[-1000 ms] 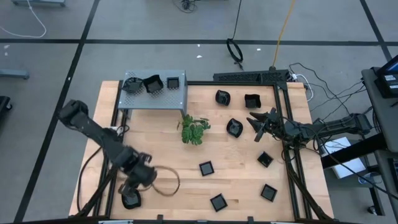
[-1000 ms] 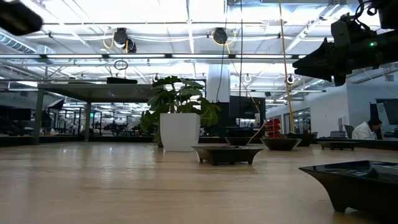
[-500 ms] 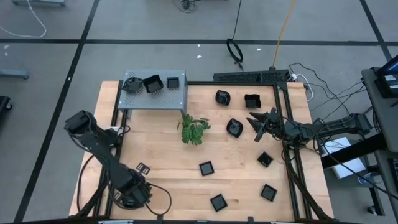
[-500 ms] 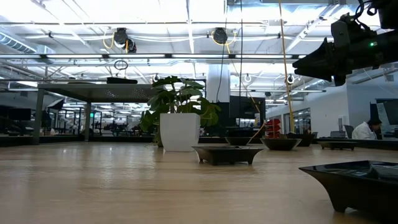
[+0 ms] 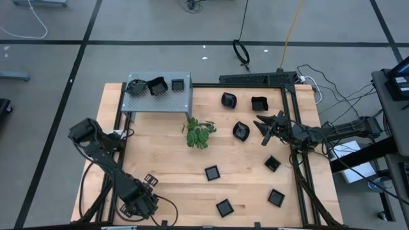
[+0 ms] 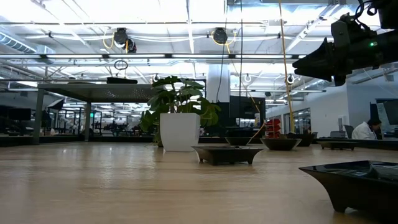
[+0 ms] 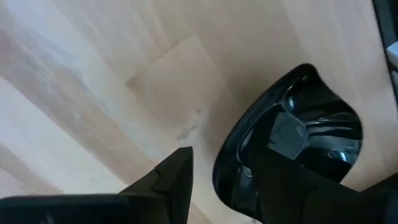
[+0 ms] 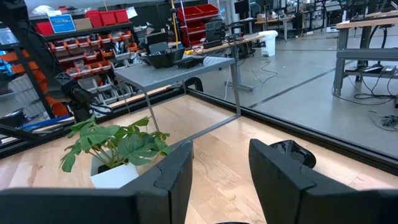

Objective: Pick & Place Mini shaped plates
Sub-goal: Stack the leaf shaped plate on top of the leaf shaped plate on the shelf

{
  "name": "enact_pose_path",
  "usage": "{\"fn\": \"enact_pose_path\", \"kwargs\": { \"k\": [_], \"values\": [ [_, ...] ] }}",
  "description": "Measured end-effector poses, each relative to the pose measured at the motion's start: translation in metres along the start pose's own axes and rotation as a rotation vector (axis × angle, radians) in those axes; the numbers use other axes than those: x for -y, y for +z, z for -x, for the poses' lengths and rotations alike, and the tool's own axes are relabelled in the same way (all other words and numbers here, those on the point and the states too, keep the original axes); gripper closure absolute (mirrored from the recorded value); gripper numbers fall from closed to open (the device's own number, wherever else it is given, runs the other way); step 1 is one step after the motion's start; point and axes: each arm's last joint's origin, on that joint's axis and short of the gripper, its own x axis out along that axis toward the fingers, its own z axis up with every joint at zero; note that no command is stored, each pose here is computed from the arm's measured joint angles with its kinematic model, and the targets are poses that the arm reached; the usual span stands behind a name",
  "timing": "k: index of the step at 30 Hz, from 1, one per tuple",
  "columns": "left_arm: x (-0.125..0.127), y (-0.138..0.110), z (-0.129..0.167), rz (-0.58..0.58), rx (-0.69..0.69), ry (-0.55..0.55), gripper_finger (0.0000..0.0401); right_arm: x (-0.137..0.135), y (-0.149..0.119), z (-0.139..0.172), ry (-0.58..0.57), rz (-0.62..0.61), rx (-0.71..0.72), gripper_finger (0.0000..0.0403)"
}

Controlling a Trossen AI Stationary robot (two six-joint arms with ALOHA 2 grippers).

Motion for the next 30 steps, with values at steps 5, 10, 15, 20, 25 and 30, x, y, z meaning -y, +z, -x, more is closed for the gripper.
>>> {"fn": "enact_pose_path", "kwargs": {
  "k": [5, 10, 15, 20, 25, 30],
  "values": [
    [0.006, 0.005, -0.012, -0.096, 0.005, -0.007, 0.024, 0.0, 0.0, 0.0, 0.0, 0.0, 0.0, 0.0257],
    [0.004, 0.006, -0.02, -0.108, -0.028, 0.007, 0.024, 0.0, 0.0, 0.0, 0.0, 0.0, 0.0, 0.0258],
    [0.003, 0.006, -0.019, -0.116, -0.023, 0.009, 0.0251, 0.0, 0.0, 0.0, 0.0, 0.0, 0.0, 0.0257],
    [0.002, 0.007, -0.019, -0.118, -0.022, 0.008, 0.0312, 0.0, 0.0, 0.0, 0.0, 0.0, 0.0, 0.0259],
    [-0.003, 0.008, -0.015, -0.085, -0.02, -0.026, 0.0387, 0.0, 0.0, 0.0, 0.0, 0.0, 0.0, 0.0257],
    [-0.013, 0.008, -0.003, -0.036, 0.01, -0.042, 0.0382, 0.0, 0.0, 0.0, 0.0, 0.0, 0.0, 0.0259]
  ]
}}
